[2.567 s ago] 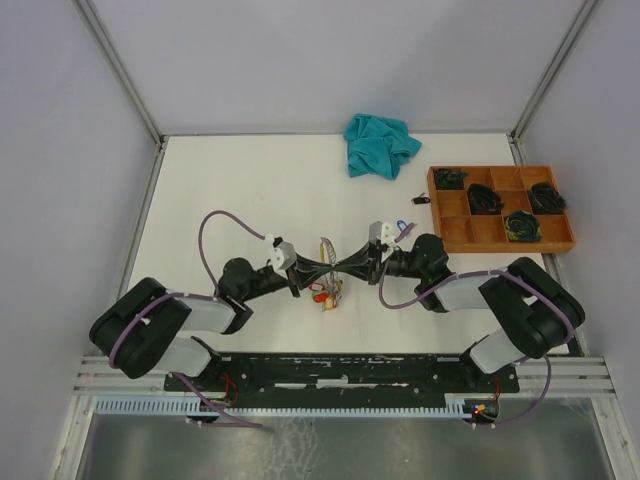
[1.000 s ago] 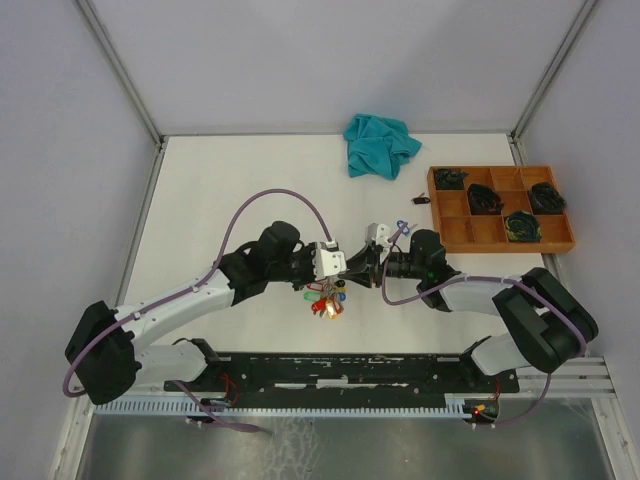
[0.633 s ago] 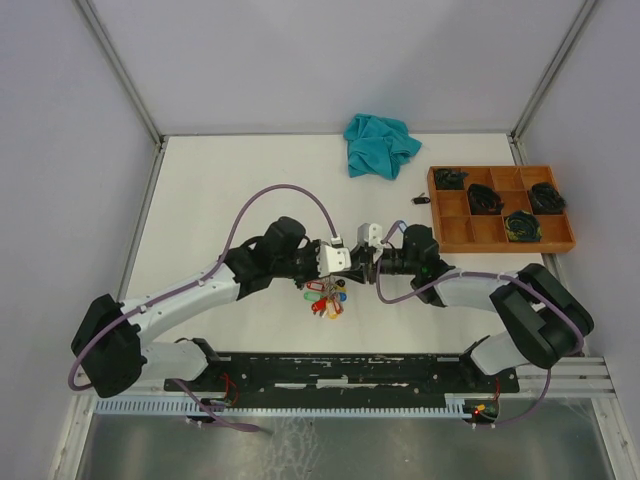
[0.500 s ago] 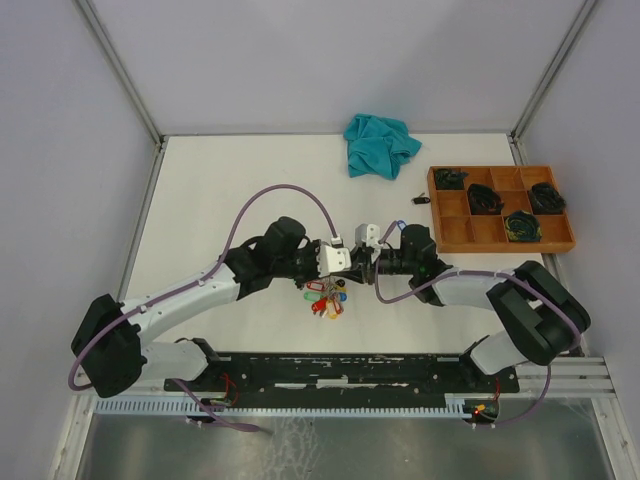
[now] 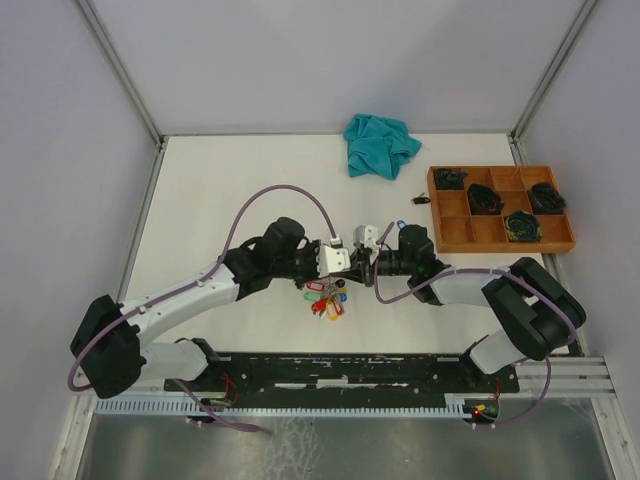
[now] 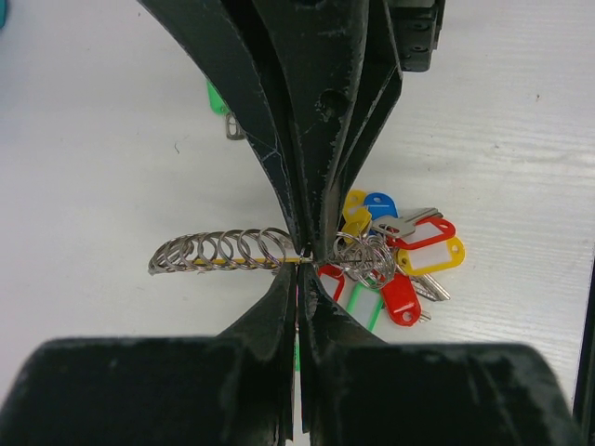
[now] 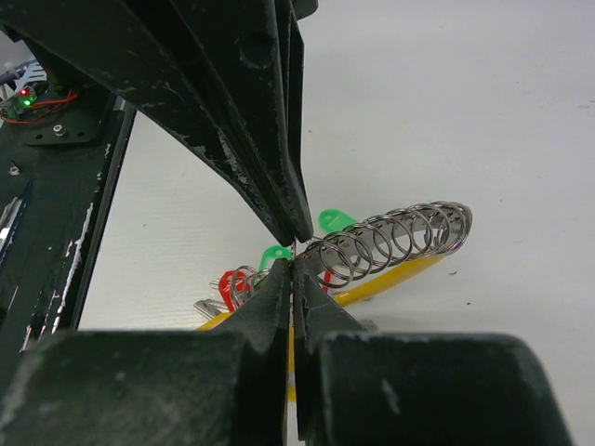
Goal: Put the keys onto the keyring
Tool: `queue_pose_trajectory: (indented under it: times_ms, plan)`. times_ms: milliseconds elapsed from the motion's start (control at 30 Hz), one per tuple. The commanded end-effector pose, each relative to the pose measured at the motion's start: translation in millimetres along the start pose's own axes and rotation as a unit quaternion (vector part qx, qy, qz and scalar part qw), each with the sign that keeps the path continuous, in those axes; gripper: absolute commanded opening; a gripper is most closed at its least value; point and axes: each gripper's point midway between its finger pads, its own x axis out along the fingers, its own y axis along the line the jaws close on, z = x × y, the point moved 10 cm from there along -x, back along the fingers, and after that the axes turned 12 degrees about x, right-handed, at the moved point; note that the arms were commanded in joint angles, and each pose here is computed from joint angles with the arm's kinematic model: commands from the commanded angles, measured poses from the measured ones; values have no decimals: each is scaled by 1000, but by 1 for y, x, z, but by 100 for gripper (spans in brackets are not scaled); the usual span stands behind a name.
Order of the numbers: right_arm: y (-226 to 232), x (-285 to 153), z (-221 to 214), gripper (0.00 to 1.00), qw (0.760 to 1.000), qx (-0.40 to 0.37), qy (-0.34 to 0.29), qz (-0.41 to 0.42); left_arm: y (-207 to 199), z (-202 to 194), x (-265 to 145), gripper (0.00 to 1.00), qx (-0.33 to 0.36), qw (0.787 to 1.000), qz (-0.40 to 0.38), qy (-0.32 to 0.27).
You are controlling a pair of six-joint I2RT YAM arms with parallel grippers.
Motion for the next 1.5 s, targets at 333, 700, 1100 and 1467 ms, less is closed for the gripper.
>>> queue_pose_trajectory:
  times_ms: [333,700,1100,1467]
  plan:
    - [3,2,20,1,999,-32,-26,17,-7,0,-3,25,9,999,19,-50]
    - [4,1,22,1,999,-36,-29,15,-5,-9,2,28,-30,998,0,-56]
    - [6,1,24,1,998,-36,-37,22,0,-10,6,24,-54,995,-6,-78]
    - [7,1,26,1,998,-37,-42,25,1,-11,9,16,-62,994,-20,-85]
